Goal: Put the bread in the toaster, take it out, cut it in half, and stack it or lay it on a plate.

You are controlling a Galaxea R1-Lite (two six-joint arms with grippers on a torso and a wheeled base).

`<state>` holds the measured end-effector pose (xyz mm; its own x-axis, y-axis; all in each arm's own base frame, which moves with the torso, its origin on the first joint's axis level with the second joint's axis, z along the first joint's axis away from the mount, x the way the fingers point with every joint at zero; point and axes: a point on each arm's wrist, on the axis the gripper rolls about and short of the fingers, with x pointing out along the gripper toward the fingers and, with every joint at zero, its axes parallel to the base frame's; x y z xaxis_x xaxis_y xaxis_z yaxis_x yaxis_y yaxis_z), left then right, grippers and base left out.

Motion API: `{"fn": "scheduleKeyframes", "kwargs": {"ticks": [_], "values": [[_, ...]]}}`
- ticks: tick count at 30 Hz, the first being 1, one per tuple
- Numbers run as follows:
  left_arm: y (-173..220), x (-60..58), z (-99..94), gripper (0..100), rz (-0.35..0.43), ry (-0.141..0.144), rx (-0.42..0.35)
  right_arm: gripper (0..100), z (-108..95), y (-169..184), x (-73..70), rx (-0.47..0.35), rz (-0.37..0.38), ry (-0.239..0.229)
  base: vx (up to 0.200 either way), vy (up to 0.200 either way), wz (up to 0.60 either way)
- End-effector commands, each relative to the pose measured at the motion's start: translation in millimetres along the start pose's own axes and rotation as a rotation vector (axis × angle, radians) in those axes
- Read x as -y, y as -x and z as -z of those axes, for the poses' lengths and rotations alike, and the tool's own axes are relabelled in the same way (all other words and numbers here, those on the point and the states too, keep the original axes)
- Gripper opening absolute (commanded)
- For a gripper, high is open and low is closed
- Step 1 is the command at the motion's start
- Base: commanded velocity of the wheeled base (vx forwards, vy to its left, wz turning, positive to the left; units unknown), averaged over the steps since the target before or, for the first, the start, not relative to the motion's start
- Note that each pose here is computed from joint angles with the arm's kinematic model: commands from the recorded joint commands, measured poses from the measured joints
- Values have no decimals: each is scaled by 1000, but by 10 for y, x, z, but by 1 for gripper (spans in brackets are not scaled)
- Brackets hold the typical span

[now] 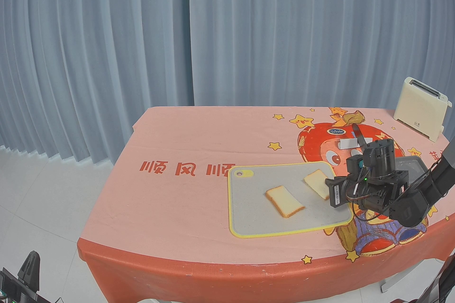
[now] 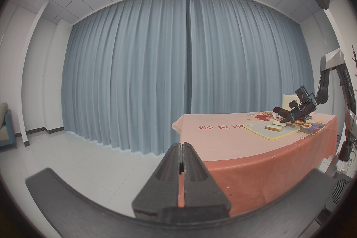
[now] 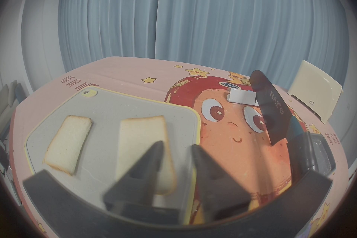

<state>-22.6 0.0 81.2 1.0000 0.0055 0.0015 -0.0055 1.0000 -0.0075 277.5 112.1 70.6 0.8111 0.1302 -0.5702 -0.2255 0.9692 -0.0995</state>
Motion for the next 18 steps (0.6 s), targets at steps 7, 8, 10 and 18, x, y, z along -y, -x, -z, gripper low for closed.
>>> {"fn": "scheduleKeyframes", "kwargs": {"ticks": [7,8,10,18], "values": [[-14,0,48,0,-1,0,-18,0,-38,127,24,28,-2,-8,0,0,0],[-14,0,48,0,-1,0,-18,0,-36,131,25,28,-2,-8,0,0,0],[-14,0,48,0,-1,0,-18,0,-41,202,21,39,-7,-9,0,0,0],[-14,0,48,0,-1,0,-18,0,-93,458,55,100,-14,-24,0,0,0]]}}
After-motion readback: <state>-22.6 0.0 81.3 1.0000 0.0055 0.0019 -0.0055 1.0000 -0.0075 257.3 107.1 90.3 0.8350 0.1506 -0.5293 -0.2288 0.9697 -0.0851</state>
